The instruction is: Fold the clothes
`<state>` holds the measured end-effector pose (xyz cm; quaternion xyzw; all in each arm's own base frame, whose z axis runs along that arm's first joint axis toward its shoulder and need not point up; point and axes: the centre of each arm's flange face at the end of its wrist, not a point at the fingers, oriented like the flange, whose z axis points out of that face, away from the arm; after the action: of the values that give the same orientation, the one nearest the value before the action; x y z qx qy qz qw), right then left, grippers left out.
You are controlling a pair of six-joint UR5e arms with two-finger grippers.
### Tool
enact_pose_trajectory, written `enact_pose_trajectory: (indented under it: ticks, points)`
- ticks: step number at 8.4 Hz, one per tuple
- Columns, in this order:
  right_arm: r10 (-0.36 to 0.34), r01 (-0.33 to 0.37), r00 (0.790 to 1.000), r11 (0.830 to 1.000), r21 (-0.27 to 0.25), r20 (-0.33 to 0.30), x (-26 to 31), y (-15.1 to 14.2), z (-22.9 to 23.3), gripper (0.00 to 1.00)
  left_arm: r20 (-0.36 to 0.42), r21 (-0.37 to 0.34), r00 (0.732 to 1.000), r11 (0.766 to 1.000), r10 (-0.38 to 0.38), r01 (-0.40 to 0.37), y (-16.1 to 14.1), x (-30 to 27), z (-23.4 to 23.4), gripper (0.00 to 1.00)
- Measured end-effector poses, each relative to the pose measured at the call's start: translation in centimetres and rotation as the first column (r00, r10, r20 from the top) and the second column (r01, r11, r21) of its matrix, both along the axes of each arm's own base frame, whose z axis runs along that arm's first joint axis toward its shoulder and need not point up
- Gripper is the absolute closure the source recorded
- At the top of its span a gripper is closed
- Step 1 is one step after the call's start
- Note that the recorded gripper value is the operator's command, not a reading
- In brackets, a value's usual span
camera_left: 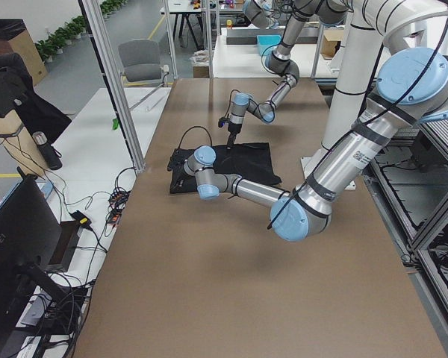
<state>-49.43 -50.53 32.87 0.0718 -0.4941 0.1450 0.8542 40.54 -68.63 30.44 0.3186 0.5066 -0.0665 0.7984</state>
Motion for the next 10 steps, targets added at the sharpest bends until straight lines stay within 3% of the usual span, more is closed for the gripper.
enact_pose_trajectory:
  ticks: [3, 6, 8, 10]
  points:
    - [-0.023, 0.023, 0.999, 1.0, 0.003, -0.027, 3.4, 2.3, 0.8, 0.06, 0.0, -0.003, 1.0, 1.0, -0.001, 0.001, 0.0, 0.0, 0.2, 0.06]
    - [-0.033, 0.031, 0.998, 0.999, 0.042, 0.051, 5.9, 4.2, -2.8, 0.06, 0.0, -0.004, 1.0, 1.0, -0.001, 0.001, 0.1, 0.0, 0.3, 0.06]
    - [-0.004, 0.005, 0.994, 1.0, -0.009, 0.111, 6.4, 5.3, -4.1, 0.06, -0.004, -0.005, 1.0, 1.0, -0.002, 0.002, 0.1, 0.0, 0.3, 0.06]
    - [-0.004, 0.01, 0.992, 0.999, -0.048, 0.13, 5.3, 7.4, -3.3, 0.06, -0.009, -0.004, 1.0, 1.0, -0.004, 0.004, 0.2, 0.0, 0.2, 0.06]
